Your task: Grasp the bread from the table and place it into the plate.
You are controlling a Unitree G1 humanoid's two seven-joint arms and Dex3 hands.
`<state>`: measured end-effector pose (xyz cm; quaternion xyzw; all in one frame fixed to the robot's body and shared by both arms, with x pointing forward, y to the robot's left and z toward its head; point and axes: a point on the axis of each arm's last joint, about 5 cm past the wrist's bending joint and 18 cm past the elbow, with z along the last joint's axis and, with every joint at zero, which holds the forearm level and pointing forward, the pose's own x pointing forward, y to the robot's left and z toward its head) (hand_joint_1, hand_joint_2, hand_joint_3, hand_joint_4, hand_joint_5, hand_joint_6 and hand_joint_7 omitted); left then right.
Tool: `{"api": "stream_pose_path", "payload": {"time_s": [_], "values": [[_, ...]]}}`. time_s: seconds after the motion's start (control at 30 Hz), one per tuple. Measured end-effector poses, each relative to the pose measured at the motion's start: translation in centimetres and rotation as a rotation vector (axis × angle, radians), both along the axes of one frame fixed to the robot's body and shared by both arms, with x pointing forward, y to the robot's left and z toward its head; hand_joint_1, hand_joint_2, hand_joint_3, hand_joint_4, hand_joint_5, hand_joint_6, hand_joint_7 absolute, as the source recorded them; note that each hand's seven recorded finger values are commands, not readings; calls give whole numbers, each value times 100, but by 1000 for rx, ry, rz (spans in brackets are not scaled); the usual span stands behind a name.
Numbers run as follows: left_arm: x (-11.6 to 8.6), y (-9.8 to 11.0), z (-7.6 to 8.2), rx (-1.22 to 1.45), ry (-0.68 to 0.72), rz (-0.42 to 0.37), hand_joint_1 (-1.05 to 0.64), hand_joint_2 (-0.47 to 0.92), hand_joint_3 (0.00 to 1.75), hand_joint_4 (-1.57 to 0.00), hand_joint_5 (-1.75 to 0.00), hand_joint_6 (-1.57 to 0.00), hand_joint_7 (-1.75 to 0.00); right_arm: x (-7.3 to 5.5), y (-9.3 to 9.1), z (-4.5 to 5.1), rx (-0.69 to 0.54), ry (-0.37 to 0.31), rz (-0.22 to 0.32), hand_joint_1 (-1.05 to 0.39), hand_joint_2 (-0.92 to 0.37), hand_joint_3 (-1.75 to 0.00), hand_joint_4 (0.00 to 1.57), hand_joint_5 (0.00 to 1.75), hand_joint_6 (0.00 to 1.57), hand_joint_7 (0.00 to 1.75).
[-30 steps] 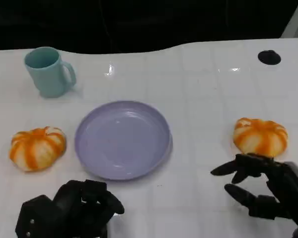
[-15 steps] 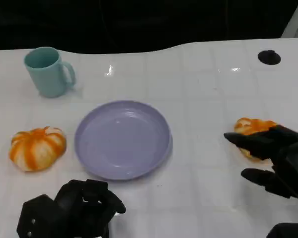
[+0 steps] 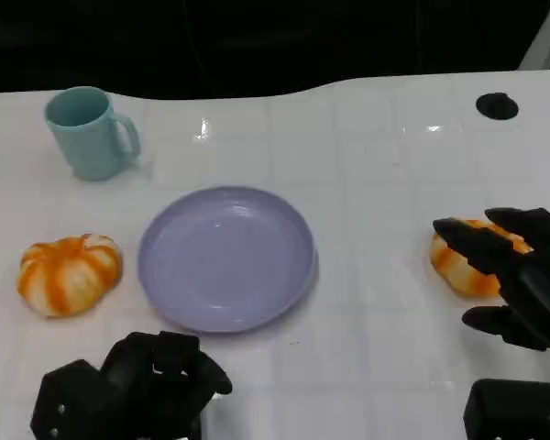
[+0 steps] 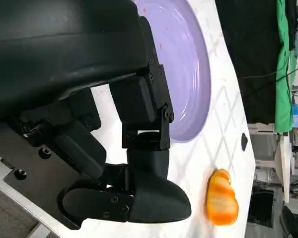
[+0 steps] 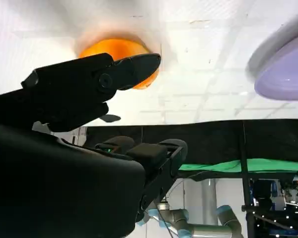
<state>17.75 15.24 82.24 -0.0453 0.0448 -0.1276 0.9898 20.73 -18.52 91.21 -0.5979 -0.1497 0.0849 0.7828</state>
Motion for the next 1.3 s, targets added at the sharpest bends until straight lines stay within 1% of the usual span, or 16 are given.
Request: {"api": "stream_pose_path", "payload": {"time_s": [0.2,0.43,0.63,0.83,1.0,1.13,1.2,1.3], "values": [[0,-2,5,1,-3,-1,-105,50,74,-157,-114,-145,-66,128,45,-43,-70,32,-26,-41,-81,0,2,41,30,1],[-1,-3,4,1,-3,-2,-105,51,73,-157,-114,-145,-66,264,82,-137,-126,79,-51,-38,-81,-1,0,40,30,0],[-2,-2,4,2,-3,-1,-105,51,73,-157,-114,-145,-66,380,107,-157,-153,94,-65,-38,-80,0,0,40,30,0],[-3,-3,4,1,-3,-1,-105,51,73,-157,-114,-145,-66,443,108,-209,-176,121,-72,-40,-79,0,1,40,29,0],[-3,-3,5,0,-3,0,-105,47,78,-157,-115,-145,-66,505,105,-245,-193,113,-76,-40,-80,0,4,40,32,1],[0,-4,15,0,-8,-1,-105,47,80,-157,-115,-145,-66,537,112,-275,-209,113,-74,-39,-81,0,7,38,34,1],[1,-4,17,1,-9,-1,-105,48,81,-157,-115,-145,-66,549,113,-298,-216,115,-73,-39,-81,-1,8,37,34,1],[1,-4,17,3,-9,-1,-105,48,81,-157,-115,-144,-67,552,115,-346,-226,137,-72,-38,-82,0,13,34,36,1]]}}
